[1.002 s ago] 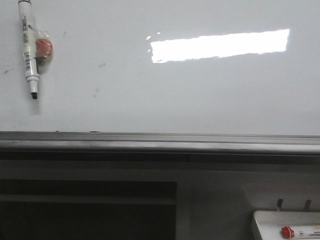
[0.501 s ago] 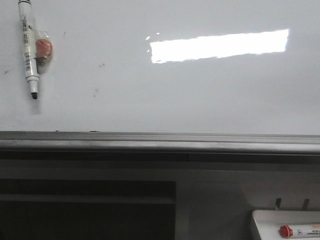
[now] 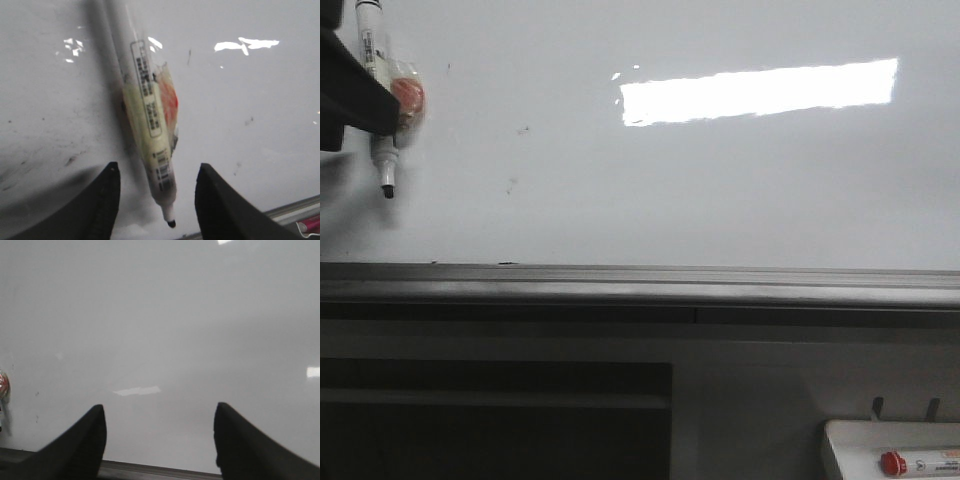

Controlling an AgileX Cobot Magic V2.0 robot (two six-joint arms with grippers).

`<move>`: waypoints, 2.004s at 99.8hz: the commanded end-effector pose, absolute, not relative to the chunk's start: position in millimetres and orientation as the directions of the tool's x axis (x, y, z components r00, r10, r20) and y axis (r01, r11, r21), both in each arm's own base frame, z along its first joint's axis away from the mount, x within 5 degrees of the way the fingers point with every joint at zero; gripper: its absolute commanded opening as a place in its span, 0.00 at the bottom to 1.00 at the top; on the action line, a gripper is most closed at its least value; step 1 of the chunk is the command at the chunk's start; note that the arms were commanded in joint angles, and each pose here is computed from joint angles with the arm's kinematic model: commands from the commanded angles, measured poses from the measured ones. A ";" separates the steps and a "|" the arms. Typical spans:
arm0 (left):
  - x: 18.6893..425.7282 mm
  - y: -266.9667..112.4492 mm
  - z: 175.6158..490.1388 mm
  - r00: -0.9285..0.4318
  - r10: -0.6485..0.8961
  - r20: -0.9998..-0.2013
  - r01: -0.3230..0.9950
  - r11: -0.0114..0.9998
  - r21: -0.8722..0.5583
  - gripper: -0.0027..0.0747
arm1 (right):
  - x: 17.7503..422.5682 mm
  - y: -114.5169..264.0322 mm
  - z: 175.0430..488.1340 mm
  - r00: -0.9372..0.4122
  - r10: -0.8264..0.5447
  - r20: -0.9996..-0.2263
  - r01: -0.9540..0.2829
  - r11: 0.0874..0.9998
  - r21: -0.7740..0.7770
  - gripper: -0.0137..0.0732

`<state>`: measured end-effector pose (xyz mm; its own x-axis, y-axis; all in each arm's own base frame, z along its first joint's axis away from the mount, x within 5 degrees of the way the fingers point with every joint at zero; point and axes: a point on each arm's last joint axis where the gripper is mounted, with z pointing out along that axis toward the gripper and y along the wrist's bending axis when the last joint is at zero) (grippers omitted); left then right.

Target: Write number 2 on whiteboard

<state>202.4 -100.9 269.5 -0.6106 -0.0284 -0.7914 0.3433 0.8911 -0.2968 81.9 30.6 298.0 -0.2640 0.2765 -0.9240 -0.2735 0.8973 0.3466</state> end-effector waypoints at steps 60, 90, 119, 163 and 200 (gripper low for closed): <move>209.0 -133.6 315.8 -0.344 0.343 -0.874 0.676 0.737 0.023 0.01 | 86.5 51.7 365.3 -0.121 0.022 -0.992 -0.510 0.856 0.081 0.64; 158.6 -157.7 361.8 0.283 0.620 -0.732 0.829 0.226 0.512 0.01 | 133.3 152.9 388.3 -0.017 -0.461 -0.887 -0.824 0.509 -0.249 0.64; 147.1 -150.5 369.5 0.310 0.612 -0.728 0.824 0.208 0.526 0.01 | 158.4 207.9 393.1 0.065 -0.426 -0.902 -0.836 0.470 -0.282 0.64; 144.4 -149.1 370.6 0.314 0.610 -0.727 0.826 0.202 0.526 0.01 | 163.9 219.3 393.2 0.011 -0.314 -0.949 -0.840 0.511 -0.179 0.53; 145.0 -150.1 373.0 0.301 0.585 -0.753 0.828 0.232 0.511 0.07 | 158.8 224.9 396.6 0.031 -0.275 -0.961 -0.846 0.504 -0.172 0.07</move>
